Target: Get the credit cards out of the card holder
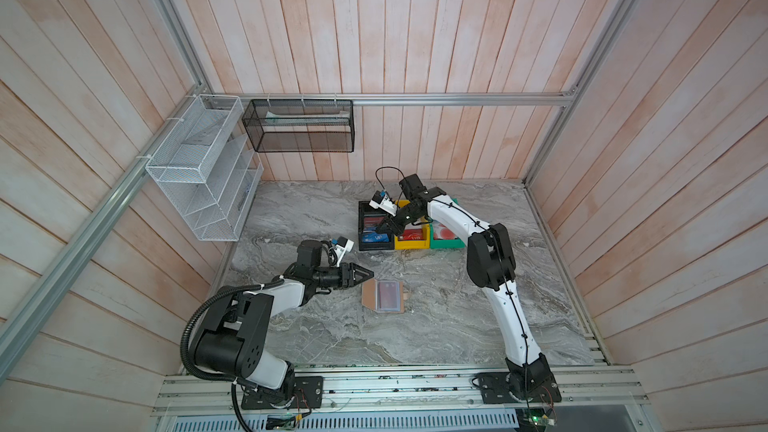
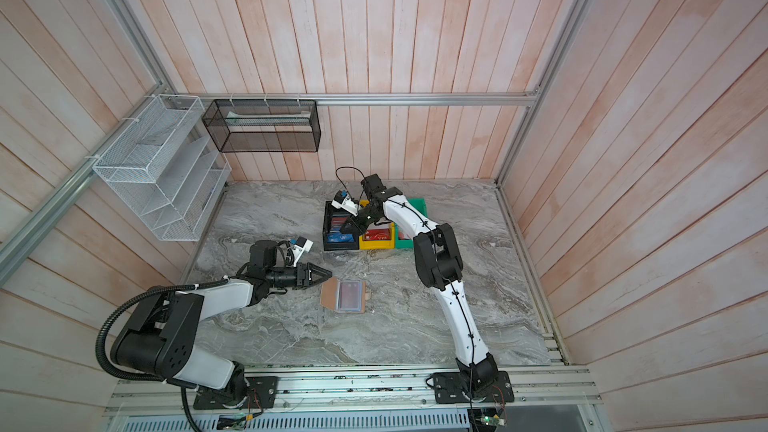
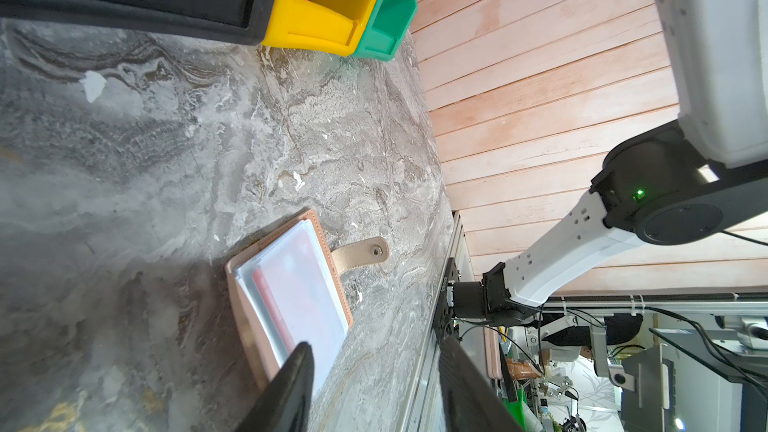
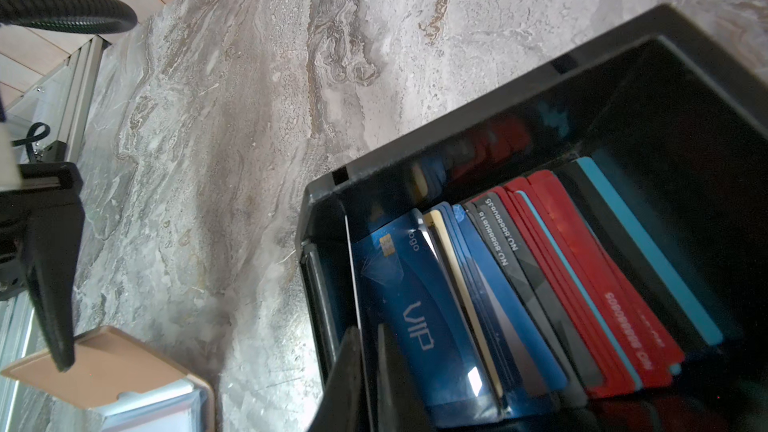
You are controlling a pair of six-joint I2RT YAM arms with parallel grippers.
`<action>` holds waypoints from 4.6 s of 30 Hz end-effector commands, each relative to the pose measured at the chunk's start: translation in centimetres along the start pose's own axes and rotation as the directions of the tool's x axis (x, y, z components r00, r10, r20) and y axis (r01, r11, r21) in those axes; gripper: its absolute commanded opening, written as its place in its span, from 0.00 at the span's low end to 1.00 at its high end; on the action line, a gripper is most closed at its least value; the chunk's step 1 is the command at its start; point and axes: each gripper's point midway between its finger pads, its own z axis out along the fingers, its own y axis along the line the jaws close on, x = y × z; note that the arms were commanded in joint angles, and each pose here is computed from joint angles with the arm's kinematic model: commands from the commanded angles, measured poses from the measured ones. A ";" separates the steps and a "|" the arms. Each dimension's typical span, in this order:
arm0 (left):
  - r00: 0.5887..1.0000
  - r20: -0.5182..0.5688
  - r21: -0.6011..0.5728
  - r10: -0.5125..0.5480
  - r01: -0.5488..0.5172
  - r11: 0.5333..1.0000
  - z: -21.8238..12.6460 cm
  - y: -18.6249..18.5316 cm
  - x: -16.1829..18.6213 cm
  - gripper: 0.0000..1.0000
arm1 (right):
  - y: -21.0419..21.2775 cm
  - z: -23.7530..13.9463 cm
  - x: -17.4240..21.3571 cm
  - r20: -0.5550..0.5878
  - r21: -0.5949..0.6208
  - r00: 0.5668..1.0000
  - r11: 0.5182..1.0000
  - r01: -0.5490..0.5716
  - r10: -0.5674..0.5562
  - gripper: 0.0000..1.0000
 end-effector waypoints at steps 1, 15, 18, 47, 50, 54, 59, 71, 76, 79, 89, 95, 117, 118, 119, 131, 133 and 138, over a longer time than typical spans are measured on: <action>1.000 -0.005 0.013 0.017 -0.016 1.000 -0.2 -0.1 0.2 0.51 | -0.3 1.1 0.5 -0.020 -0.002 1.000 1.000 -0.006 0.006 0.12; 1.000 0.003 0.006 0.012 -0.012 1.000 -0.5 0.1 0.3 0.51 | 0.4 -0.6 -0.8 -0.029 0.080 0.999 0.996 0.047 -0.045 0.19; 1.000 0.001 0.002 0.003 -0.003 1.000 -0.4 0.3 0.4 0.51 | 1.6 -2.1 -2.0 -0.002 0.110 0.998 0.992 0.068 -0.069 0.19; 0.992 -0.017 -0.103 -0.127 0.125 0.987 0.2 4.7 3.0 0.16 | 13.3 -2.7 12.2 0.028 0.137 0.923 0.913 -0.384 0.384 0.00; 0.989 -0.021 -0.114 -0.143 0.140 0.984 0.3 5.2 3.3 0.12 | 13.3 -2.1 13.6 0.000 0.139 0.912 0.903 -0.406 0.410 0.00; 0.986 -0.021 -0.146 -0.163 0.159 0.977 0.3 6.2 3.6 0.10 | 13.1 -1.5 14.9 -0.024 0.145 0.900 0.892 -0.427 0.435 0.00; 0.982 -0.027 -0.163 -0.186 0.179 0.970 0.4 7.1 3.8 0.09 | 12.8 -0.7 15.6 -0.049 0.147 0.893 0.887 -0.437 0.448 0.00; 0.979 -0.028 -0.181 -0.201 0.193 0.964 0.3 7.6 4.0 0.08 | 13.2 1.4 16.4 -0.112 0.151 0.887 0.890 -0.431 0.448 0.00; 0.978 -0.030 -0.190 -0.208 0.199 0.961 0.3 7.9 4.2 0.07 | 13.1 1.5 16.0 -0.123 0.169 0.890 0.893 -0.418 0.440 0.00; 0.976 -0.035 -0.197 -0.216 0.205 0.959 0.3 8.1 4.5 0.07 | 13.1 1.4 15.6 -0.130 0.188 0.896 0.897 -0.399 0.426 0.00; 0.990 -0.008 -0.252 -0.140 0.133 0.959 -1.7 5.2 2.3 0.06 | 13.3 0.8 15.1 -0.124 0.197 0.900 0.899 -0.390 0.418 0.00; 0.982 0.006 -0.332 -0.190 0.181 0.926 -2.2 7.0 3.5 0.06 | 13.6 1.1 14.9 -0.131 0.190 0.902 0.904 -0.384 0.411 0.00; 0.963 -0.026 -0.388 -0.268 0.237 0.890 -1.6 9.7 6.2 0.04 | 14.3 1.4 13.6 -0.128 0.177 0.914 0.916 -0.361 0.385 0.00; 0.963 -0.028 -0.389 -0.270 0.238 0.890 -1.6 9.7 6.2 0.04 | 14.3 1.6 13.6 -0.131 0.173 0.914 0.917 -0.360 0.384 0.00; 0.963 -0.029 -0.388 -0.269 0.237 0.890 -1.5 9.7 6.2 0.04 | 14.3 1.7 13.5 -0.132 0.172 0.914 0.917 -0.359 0.383 0.00; 0.962 -0.033 -0.390 -0.271 0.238 0.890 -1.4 9.7 6.3 0.04 | 14.4 2.8 13.8 -0.157 0.158 0.911 0.921 -0.357 0.380 0.00; 0.962 -0.033 -0.388 -0.271 0.237 0.890 -1.4 9.7 6.3 0.04 | 14.5 2.8 13.7 -0.155 0.153 0.913 0.922 -0.355 0.377 0.00; 0.963 -0.029 -0.386 -0.267 0.236 0.892 -1.4 9.6 6.0 0.04 | 15.3 2.8 12.8 -0.148 0.117 0.922 0.932 -0.342 0.357 0.00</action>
